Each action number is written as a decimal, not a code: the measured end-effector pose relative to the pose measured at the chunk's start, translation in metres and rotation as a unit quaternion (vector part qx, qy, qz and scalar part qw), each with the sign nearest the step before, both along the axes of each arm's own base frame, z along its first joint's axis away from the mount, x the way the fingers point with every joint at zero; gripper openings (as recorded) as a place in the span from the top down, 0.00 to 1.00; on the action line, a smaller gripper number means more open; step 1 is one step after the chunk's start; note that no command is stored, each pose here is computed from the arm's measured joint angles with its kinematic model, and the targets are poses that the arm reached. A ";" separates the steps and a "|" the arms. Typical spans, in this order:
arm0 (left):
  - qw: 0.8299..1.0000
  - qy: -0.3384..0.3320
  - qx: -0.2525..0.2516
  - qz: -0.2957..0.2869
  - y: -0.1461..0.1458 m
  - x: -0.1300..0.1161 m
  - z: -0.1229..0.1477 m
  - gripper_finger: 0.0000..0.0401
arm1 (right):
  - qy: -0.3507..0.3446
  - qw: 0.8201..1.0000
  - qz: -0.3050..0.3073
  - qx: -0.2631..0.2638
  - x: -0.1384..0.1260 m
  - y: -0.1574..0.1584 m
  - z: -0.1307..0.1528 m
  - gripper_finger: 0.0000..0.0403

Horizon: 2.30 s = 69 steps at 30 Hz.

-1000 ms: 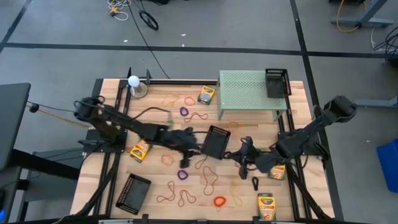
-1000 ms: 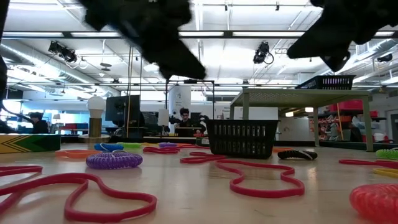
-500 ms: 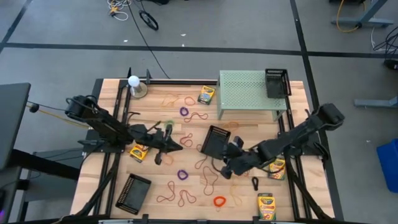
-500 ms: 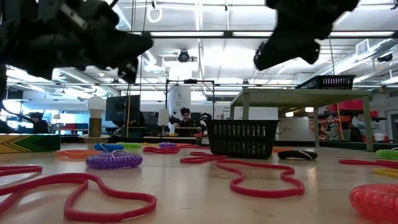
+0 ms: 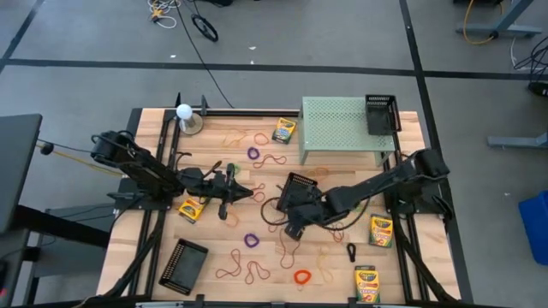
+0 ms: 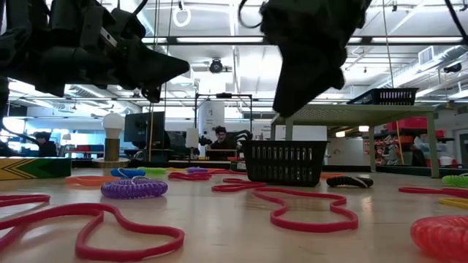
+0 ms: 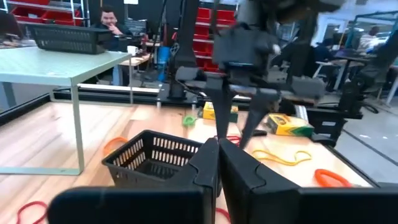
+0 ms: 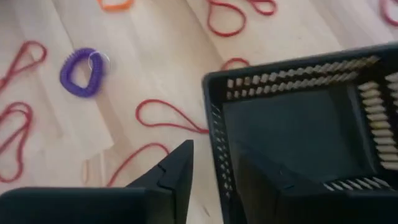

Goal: Pick & Place Office Desk Supplies
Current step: Put the top black basket on the shelf

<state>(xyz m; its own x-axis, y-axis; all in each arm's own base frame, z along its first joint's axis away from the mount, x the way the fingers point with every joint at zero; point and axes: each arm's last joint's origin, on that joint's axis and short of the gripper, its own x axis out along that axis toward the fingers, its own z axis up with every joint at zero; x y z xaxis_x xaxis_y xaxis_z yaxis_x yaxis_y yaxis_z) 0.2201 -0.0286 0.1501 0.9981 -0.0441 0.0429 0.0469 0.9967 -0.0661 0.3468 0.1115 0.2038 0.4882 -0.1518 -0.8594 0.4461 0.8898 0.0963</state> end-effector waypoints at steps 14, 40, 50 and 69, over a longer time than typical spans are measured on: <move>1.000 0.006 0.002 0.001 0.000 0.000 -0.001 0.95 | 0.114 0.992 0.032 -0.047 0.023 0.007 -0.033 0.77; 1.000 0.008 0.002 0.001 0.000 0.000 -0.002 0.95 | -0.041 0.974 0.172 -0.139 -0.063 -0.003 0.124 0.96; 1.000 0.008 0.002 0.001 0.000 0.000 -0.002 0.95 | -0.052 0.957 0.187 -0.218 -0.091 -0.049 0.161 0.97; 1.000 0.008 0.002 0.001 0.000 0.000 -0.002 0.95 | 0.171 0.935 0.167 -0.262 -0.115 -0.132 0.150 0.97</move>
<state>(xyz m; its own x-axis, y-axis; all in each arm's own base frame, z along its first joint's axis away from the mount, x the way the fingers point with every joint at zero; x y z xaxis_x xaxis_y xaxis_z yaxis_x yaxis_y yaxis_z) 0.2201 -0.0287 0.1486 0.9988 -0.0415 0.0268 0.0431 0.9971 -0.0624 0.2321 -0.0208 0.3537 0.2936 -0.4831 -0.8249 0.0598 0.8705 -0.4886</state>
